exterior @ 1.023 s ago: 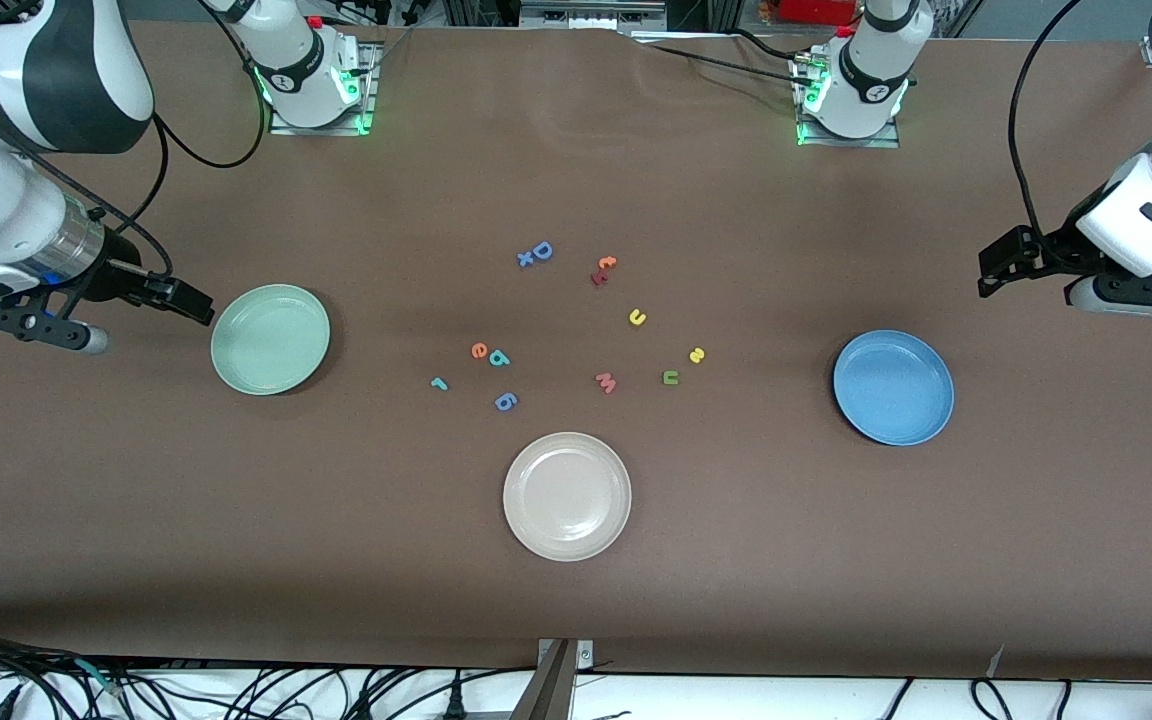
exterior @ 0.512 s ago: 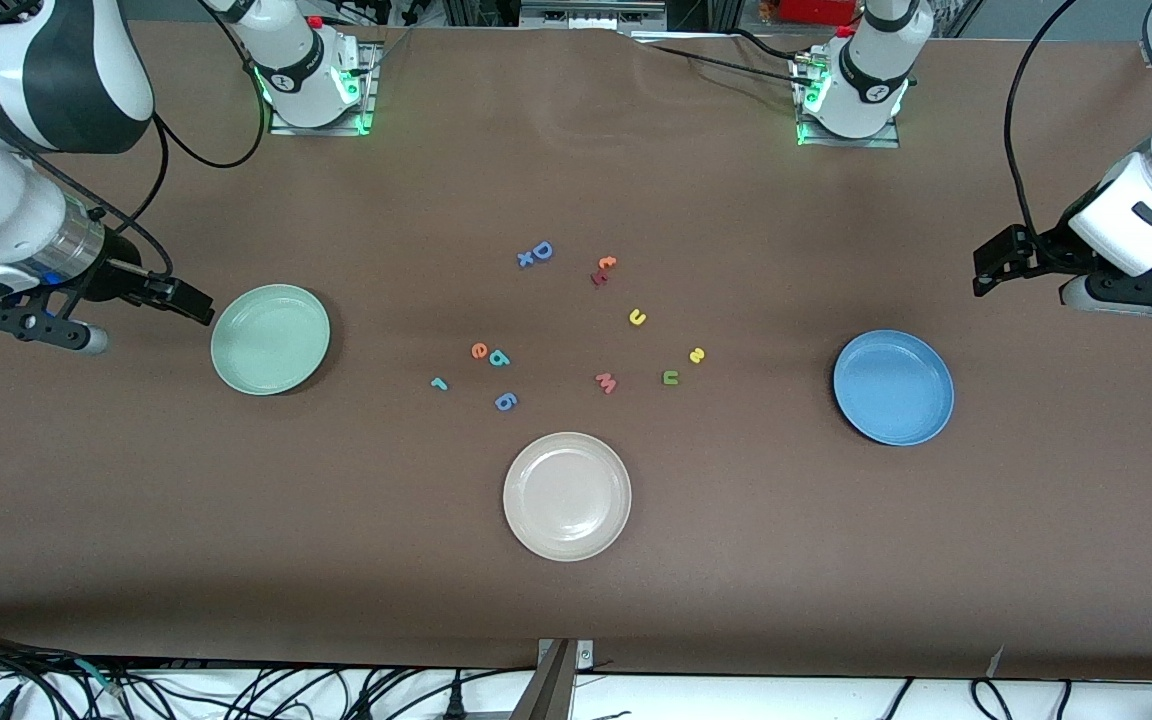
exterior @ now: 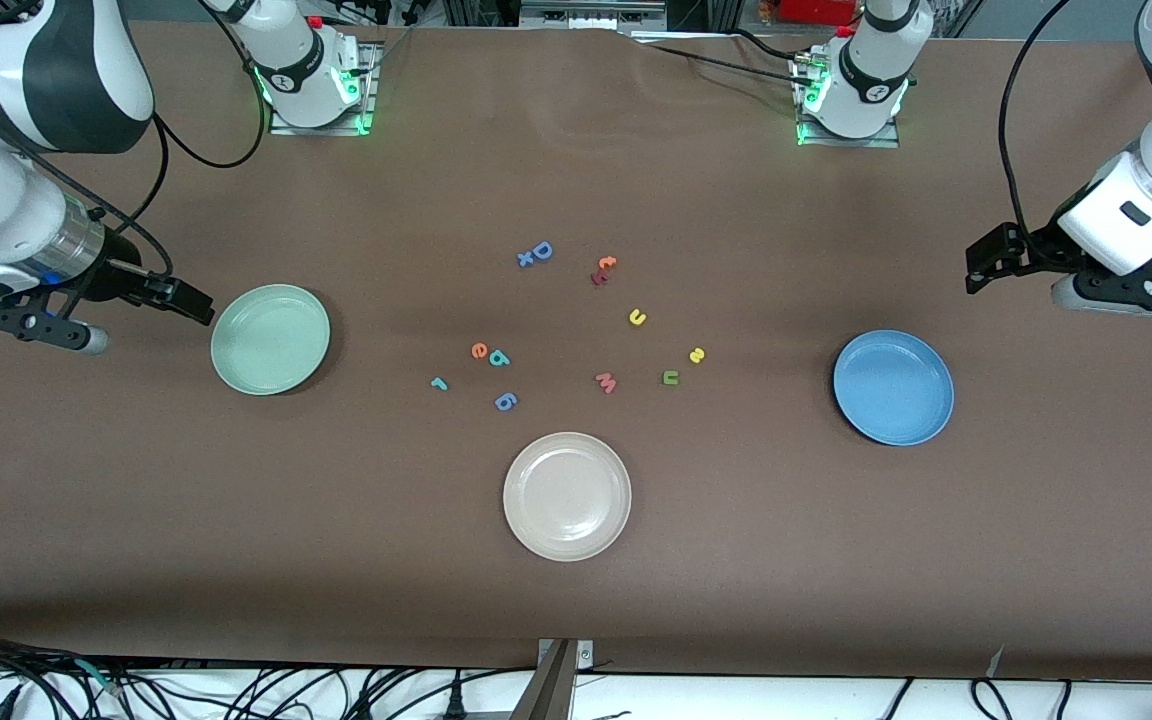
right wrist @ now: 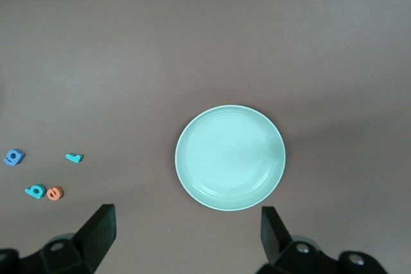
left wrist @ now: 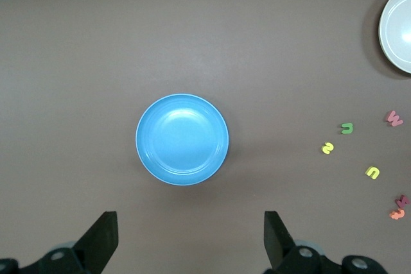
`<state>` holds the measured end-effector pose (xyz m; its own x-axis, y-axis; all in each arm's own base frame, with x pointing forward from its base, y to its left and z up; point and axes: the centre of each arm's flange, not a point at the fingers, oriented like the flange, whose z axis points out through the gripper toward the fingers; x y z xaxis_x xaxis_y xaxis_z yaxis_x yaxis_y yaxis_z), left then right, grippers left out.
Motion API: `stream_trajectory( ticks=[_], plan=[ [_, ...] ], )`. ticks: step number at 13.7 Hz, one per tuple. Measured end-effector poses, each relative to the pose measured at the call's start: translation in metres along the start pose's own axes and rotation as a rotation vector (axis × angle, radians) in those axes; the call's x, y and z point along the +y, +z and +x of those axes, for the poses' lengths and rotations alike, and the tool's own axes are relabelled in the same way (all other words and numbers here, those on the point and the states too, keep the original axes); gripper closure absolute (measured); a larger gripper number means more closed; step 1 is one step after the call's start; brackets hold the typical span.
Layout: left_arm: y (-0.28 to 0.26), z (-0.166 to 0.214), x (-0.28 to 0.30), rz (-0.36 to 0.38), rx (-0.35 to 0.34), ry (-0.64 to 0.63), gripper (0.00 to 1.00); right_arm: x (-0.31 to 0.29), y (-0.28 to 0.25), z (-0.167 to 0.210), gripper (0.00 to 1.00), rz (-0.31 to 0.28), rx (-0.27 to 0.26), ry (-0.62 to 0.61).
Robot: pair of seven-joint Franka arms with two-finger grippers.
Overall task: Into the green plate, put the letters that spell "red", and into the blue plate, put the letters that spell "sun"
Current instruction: 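Move the left gripper toward the letters while the right gripper reaches too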
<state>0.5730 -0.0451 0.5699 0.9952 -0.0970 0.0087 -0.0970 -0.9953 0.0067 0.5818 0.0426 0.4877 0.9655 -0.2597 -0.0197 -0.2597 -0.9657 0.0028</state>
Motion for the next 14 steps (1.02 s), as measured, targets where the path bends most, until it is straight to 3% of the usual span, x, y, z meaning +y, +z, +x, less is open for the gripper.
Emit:
stream_trajectory(
  ticks=[10,14],
  plan=[
    [0.026,0.009,0.033,-0.016,-0.047,0.051,0.0,0.0,0.0,0.0,0.0,0.0,0.0,0.02],
    [0.071,0.022,0.049,-0.072,-0.119,0.056,0.0,-0.001,0.0,-0.001,0.0,-0.001,-0.003,0.02]
  ],
)
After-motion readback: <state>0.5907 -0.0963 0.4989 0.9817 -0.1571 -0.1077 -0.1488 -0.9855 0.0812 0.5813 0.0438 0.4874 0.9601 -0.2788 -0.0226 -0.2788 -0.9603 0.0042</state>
